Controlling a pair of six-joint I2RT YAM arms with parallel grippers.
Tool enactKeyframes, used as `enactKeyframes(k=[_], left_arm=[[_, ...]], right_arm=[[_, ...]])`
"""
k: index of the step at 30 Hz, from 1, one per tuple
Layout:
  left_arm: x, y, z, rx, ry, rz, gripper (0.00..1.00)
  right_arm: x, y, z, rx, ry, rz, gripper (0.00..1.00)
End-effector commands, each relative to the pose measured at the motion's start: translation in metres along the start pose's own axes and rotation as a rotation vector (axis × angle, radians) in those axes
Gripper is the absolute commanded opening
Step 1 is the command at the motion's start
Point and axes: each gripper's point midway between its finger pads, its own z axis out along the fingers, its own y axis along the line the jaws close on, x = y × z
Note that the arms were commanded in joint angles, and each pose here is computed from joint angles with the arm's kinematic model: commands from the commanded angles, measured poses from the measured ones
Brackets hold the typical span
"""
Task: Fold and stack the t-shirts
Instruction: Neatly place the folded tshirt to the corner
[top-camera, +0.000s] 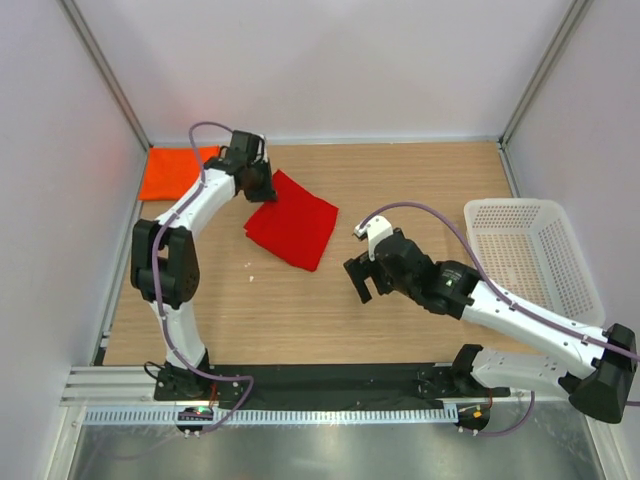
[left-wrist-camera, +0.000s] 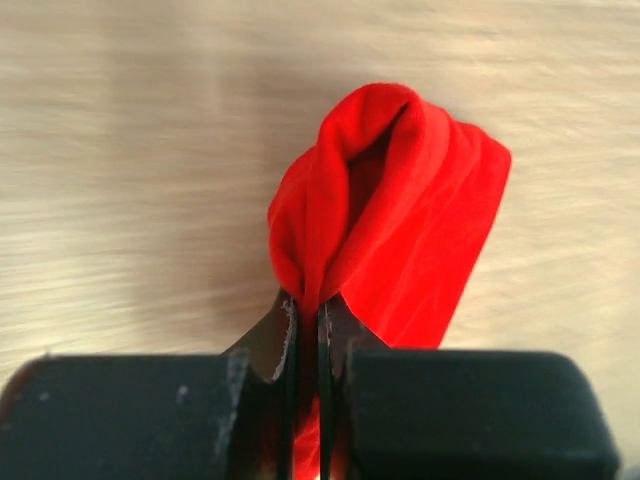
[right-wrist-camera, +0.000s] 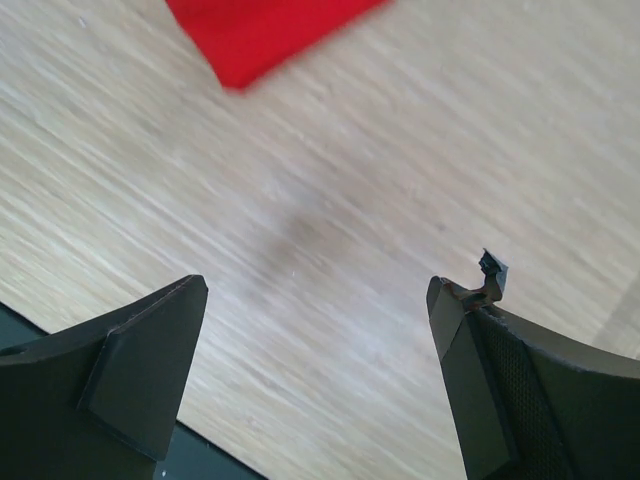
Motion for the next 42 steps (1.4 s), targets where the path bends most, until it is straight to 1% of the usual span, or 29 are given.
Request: enactKeyframes(k=[1, 8, 12, 13, 14, 15, 17, 19, 20, 22, 28, 32, 34, 42], left_arm=[[-0.033, 0.044, -0.039, -0.269, -0.066, 0.184, 0.0], [-0.103, 0.08, -0.061, -0.461, -0.208, 0.242, 0.0], [-0.136, 0.097, -0.061, -0.519, -0.215, 0.323, 0.0], [-0.153, 0.097, -0.063, -0.527, -0.239, 0.331, 0.0], [-0.153, 0.104, -0.063, -0.558, -0.22, 0.34, 0.0], [-0.158, 0.11, -0.066, -0.573, -0.225, 0.343, 0.0], [-0.175, 0.116, -0.068, -0.598, -0.254, 0.386, 0.0], [-0.184, 0.129, -0.073, -0.632, -0.27, 0.391, 0.0], [-0.191, 0.131, -0.078, -0.637, -0.286, 0.386, 0.0], [-0.198, 0.141, -0.087, -0.672, -0.301, 0.379, 0.0], [-0.218, 0.138, -0.103, -0.693, -0.39, 0.443, 0.0], [-0.225, 0.142, -0.102, -0.699, -0.391, 0.483, 0.0], [-0.228, 0.145, -0.101, -0.708, -0.397, 0.484, 0.0], [-0.241, 0.15, -0.116, -0.746, -0.448, 0.476, 0.0]], right_arm=[[0.017, 0.003, -0.001, -0.01, 0.035, 0.066, 1.0], [0.017, -0.003, 0.0, 0.009, 0.044, 0.007, 1.0], [0.011, 0.002, 0.009, 0.001, 0.053, 0.006, 1.0], [0.011, 0.004, 0.011, -0.001, 0.061, -0.004, 1.0], [0.007, 0.004, 0.016, 0.0, 0.066, -0.023, 1.0], [0.005, 0.003, 0.019, 0.005, 0.067, -0.031, 1.0], [0.001, 0.002, 0.028, 0.011, 0.065, -0.036, 1.0], [-0.006, 0.0, 0.034, 0.005, 0.057, -0.014, 1.0], [-0.003, -0.001, 0.041, 0.007, 0.079, -0.012, 1.0], [-0.006, -0.003, 0.047, 0.007, 0.084, -0.005, 1.0], [-0.01, -0.009, 0.065, 0.007, 0.102, 0.004, 1.0], [-0.014, -0.011, 0.074, -0.002, 0.106, 0.022, 1.0], [-0.015, -0.011, 0.077, -0.003, 0.106, 0.019, 1.0], [-0.012, -0.013, 0.083, -0.003, 0.12, 0.031, 1.0]])
